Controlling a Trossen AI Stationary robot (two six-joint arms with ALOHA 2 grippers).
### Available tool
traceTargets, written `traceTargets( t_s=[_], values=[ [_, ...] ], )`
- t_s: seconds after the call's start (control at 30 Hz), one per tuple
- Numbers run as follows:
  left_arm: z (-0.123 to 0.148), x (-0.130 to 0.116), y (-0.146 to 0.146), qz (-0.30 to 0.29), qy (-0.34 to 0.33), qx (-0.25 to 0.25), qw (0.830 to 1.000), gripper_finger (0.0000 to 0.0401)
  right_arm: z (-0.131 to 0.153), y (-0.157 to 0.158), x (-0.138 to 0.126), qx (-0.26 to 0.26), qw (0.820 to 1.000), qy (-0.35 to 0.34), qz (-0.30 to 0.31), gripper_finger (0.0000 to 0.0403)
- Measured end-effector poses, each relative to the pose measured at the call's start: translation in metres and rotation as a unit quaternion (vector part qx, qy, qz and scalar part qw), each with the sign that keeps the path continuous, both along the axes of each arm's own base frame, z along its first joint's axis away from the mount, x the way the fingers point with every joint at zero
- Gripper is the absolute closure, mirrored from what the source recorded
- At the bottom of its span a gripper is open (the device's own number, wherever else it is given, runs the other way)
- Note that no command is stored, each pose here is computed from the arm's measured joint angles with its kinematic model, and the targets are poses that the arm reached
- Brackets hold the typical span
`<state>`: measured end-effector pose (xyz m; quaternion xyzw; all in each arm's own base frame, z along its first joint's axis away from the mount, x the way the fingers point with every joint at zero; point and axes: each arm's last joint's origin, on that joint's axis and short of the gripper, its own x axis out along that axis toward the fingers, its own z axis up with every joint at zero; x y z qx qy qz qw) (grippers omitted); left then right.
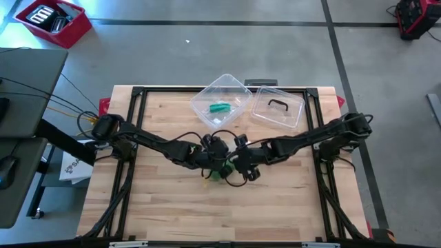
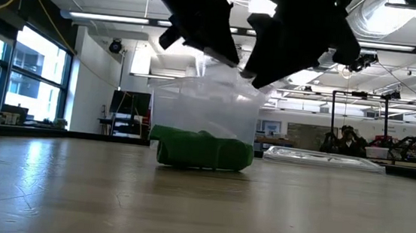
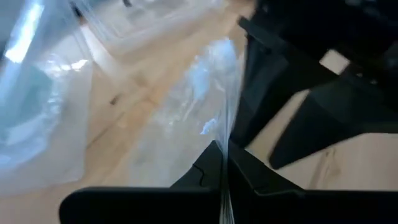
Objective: Roll bandage
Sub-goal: Open the transparent zip bag
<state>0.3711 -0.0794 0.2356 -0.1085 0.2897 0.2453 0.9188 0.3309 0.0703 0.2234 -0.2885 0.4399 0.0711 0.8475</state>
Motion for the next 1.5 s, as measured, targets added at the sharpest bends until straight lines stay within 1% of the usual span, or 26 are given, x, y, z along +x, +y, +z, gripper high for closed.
traceTargets(
  t_s=[0.1, 0.2, 0.27, 0.33, 0.4, 0.47, 0.57, 0.67, 0.8, 0.93, 1.1, 1.27, 1.43, 1.5],
  values=[
    [0.003, -0.002, 0.001, 0.013, -0.001, 0.018, 1.000, 0.0401, 0.000, 0.002, 0.000, 0.020, 1.000, 0.003, 0.016, 0.0254],
    [0.004, -0.004, 0.003, 0.031, 0.001, 0.049, 0.998, 0.0401, -0.003, 0.007, -0.003, 0.070, 0.996, 0.029, 0.054, 0.0254],
    [0.006, -0.005, 0.005, 0.043, 0.003, 0.072, 0.997, 0.0401, -0.004, 0.010, -0.005, 0.097, 0.992, 0.041, 0.063, 0.0254],
    [0.006, -0.006, 0.003, 0.048, 0.007, 0.091, 0.995, 0.0401, -0.004, 0.010, -0.005, 0.099, 0.992, 0.042, 0.059, 0.0254],
    [0.006, -0.007, -0.002, 0.041, 0.009, 0.104, 0.994, 0.0401, -0.003, 0.010, -0.004, 0.080, 0.995, 0.035, 0.047, 0.0254],
    [0.006, -0.008, -0.005, 0.036, 0.010, 0.104, 0.994, 0.0401, 0.002, 0.010, -0.003, 0.049, 0.998, 0.021, 0.027, 0.0254],
    [0.005, -0.009, -0.007, 0.034, 0.013, 0.094, 0.995, 0.0401, 0.013, 0.012, -0.003, -0.004, 1.000, 0.001, 0.004, 0.0254],
    [0.003, -0.010, -0.008, 0.031, 0.016, 0.079, 0.996, 0.0401, 0.022, 0.015, -0.002, -0.041, 0.999, -0.019, -0.002, 0.0254],
    [0.003, -0.010, -0.009, 0.023, 0.015, 0.064, 0.998, 0.0401, 0.027, 0.014, -0.001, -0.086, 0.996, -0.033, -0.011, 0.0254],
    [0.003, -0.008, -0.010, 0.018, 0.009, 0.056, 0.998, 0.0401, 0.026, 0.011, 0.000, -0.099, 0.995, -0.029, -0.009, 0.0254],
    [0.003, -0.007, -0.011, 0.010, 0.002, 0.030, 0.999, 0.0401, 0.026, 0.009, 0.000, -0.122, 0.992, -0.023, 0.003, 0.0254],
    [0.003, -0.007, -0.011, 0.007, 0.004, 0.027, 1.000, 0.0401, 0.026, 0.018, -0.002, -0.134, 0.990, -0.021, 0.031, 0.0254],
    [0.002, -0.008, -0.009, 0.009, 0.011, 0.028, 0.999, 0.0401, 0.026, 0.025, -0.004, -0.160, 0.986, -0.024, 0.036, 0.0254],
    [0.002, -0.008, -0.009, 0.009, 0.011, 0.028, 0.999, 0.0401, 0.026, 0.026, -0.004, -0.163, 0.986, -0.025, 0.039, 0.0254]
  ],
)
